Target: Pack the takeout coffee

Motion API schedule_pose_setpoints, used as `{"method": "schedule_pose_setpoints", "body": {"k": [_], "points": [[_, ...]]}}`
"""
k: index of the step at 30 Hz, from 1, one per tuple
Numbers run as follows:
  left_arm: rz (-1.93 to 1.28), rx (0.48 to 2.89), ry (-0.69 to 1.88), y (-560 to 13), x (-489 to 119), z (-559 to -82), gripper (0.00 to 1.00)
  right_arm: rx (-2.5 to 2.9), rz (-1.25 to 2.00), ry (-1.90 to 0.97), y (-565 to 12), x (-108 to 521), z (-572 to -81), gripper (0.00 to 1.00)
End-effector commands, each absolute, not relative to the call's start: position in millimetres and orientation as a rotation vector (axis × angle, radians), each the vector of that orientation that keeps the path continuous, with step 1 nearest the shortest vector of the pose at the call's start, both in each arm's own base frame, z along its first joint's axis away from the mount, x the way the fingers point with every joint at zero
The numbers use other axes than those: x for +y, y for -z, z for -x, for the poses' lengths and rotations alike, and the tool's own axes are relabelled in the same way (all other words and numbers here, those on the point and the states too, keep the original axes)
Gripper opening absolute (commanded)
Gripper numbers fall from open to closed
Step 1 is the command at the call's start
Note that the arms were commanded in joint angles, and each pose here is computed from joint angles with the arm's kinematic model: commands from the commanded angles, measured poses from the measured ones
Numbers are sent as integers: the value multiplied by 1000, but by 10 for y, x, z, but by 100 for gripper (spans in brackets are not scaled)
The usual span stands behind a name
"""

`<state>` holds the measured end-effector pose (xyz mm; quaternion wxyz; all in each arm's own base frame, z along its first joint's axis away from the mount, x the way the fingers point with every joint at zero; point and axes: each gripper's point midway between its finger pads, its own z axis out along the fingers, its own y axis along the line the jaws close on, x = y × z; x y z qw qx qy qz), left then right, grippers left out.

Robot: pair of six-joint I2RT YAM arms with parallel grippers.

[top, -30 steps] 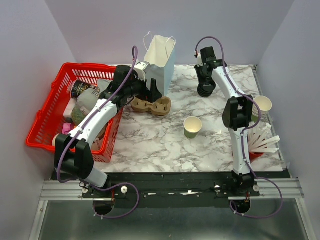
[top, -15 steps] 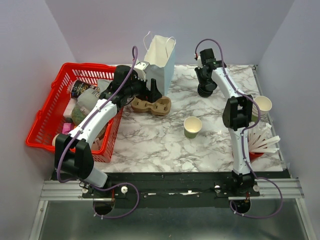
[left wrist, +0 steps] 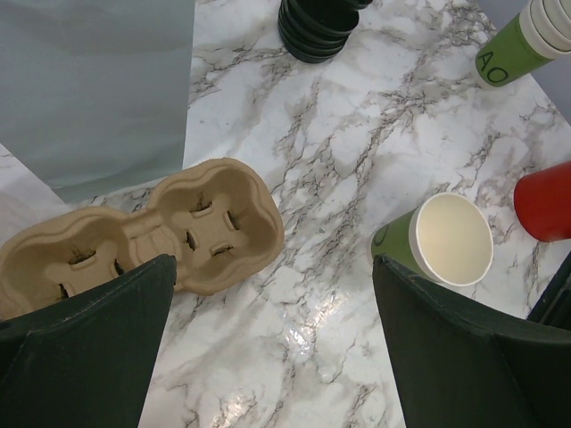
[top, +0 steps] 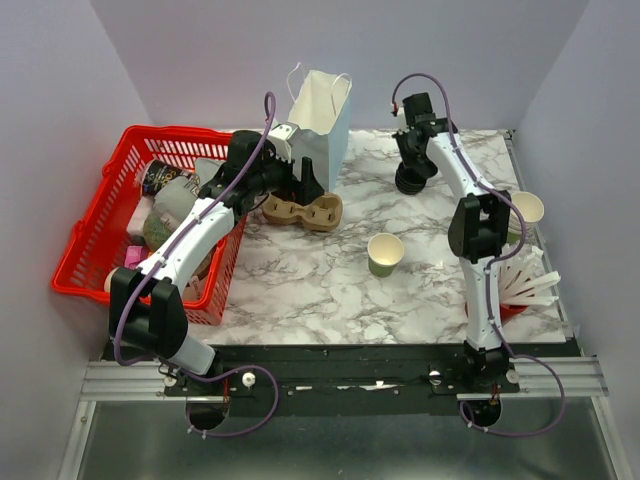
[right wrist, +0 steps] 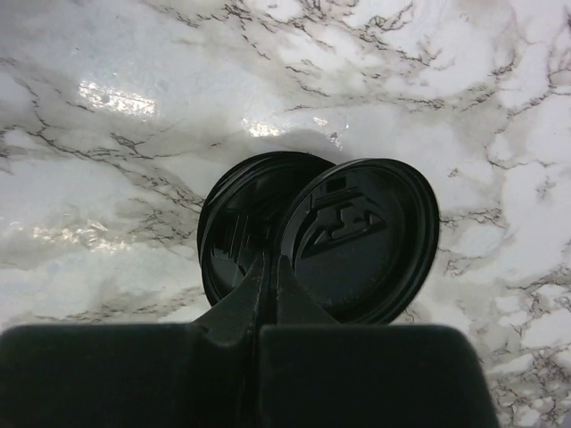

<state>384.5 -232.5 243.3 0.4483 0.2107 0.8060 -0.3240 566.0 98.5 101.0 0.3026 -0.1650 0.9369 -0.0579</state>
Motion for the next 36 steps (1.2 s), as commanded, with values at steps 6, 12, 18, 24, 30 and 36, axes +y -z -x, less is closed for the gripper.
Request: {"method": "schedule_pose_setpoints", "body": {"k": [6,12,18,24,30,36], "points": [[-547,1955,810,-2514,-2354,-3899,99,2231,471,-108,-2458,1277,-5320,1],[-656,1880,886,-2563,-2463,-3751,99,2190,695,-504,-2729,1698,-4514,1],[-807,1842,941,-2481,-2672,-3505,99,2089,965,-815,-2832,1889,-3568,1],[-871,1840,945,-2335,-2895,-3354,99,2107,1026,-802,-2751,1776,-3163,0],[-842,1917,840,-2140,-3417,-3465,91,2078,710,-375,-3231,1298,-3443,1],[-858,2058,800,-1690,-3763,-3519,75,2034,498,-149,-3510,914,-3482,1]]}}
